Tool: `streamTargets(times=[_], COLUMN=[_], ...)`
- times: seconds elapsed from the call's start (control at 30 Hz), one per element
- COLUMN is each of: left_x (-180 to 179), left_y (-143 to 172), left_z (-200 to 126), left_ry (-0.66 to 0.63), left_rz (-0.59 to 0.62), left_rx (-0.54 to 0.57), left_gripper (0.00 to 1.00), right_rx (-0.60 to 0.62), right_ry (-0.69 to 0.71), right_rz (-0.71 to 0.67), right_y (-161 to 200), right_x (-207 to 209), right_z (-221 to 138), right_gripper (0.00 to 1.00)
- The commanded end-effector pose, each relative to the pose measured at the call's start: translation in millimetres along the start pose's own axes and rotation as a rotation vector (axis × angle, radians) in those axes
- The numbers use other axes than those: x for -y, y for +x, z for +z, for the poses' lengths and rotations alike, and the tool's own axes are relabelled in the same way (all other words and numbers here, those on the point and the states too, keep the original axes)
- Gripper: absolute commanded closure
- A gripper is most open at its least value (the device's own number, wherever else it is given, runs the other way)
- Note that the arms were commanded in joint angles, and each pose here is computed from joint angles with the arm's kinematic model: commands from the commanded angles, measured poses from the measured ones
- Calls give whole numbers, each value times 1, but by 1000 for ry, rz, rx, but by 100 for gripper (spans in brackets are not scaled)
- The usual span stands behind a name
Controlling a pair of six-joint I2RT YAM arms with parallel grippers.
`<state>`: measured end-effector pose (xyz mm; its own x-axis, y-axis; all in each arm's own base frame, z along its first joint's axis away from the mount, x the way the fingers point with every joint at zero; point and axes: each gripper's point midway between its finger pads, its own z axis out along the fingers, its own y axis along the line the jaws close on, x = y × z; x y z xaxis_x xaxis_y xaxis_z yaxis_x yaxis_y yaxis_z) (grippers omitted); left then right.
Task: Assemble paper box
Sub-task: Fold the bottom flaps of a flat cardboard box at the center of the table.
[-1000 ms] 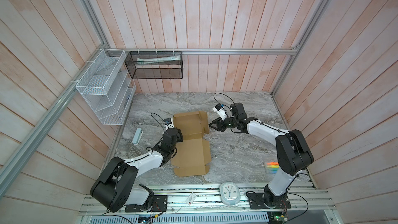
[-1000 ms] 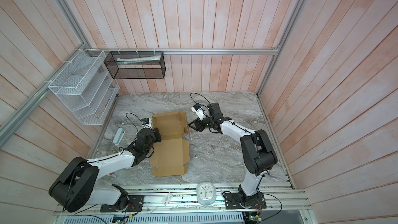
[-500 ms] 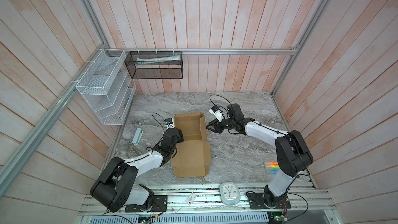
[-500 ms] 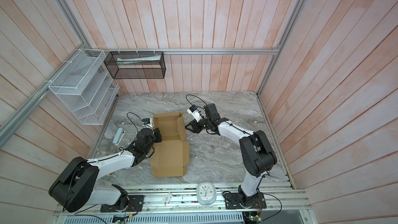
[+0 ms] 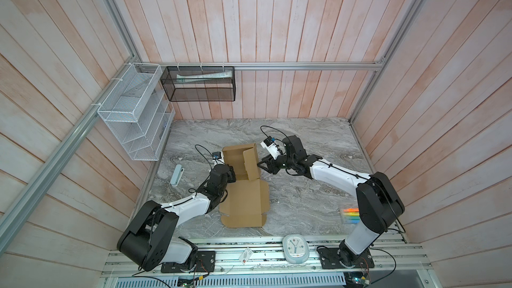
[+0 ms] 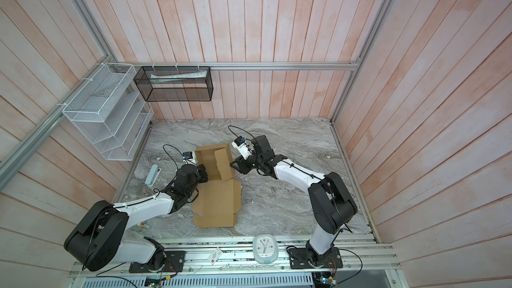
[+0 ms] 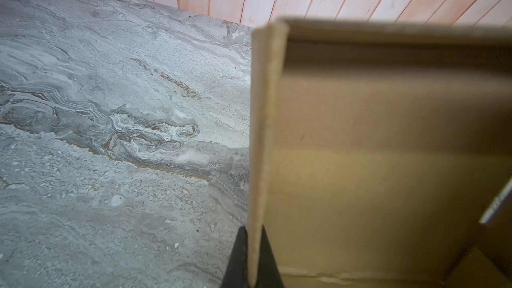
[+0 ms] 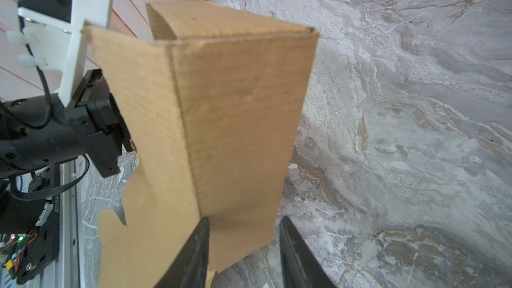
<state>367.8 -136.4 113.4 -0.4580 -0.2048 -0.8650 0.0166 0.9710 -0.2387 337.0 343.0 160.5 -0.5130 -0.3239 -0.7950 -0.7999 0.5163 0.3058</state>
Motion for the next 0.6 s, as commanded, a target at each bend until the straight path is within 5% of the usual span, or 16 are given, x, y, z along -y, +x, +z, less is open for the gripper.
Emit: streamTargets(times=[0.0,0.57], left_x=[12,4], left_y=[-12,-8], left_z=[2,3], left_ry=[37,-13], left_rz=[-7,-15], left_rx=[21,19], left_gripper=[100,100], right_rx=[50,55], right_ry=[22,-68], right_rz=[10,10], right_y=[-12,-9], right_x=[-7,-32], right_z=[-1,2], right_gripper=[57,49])
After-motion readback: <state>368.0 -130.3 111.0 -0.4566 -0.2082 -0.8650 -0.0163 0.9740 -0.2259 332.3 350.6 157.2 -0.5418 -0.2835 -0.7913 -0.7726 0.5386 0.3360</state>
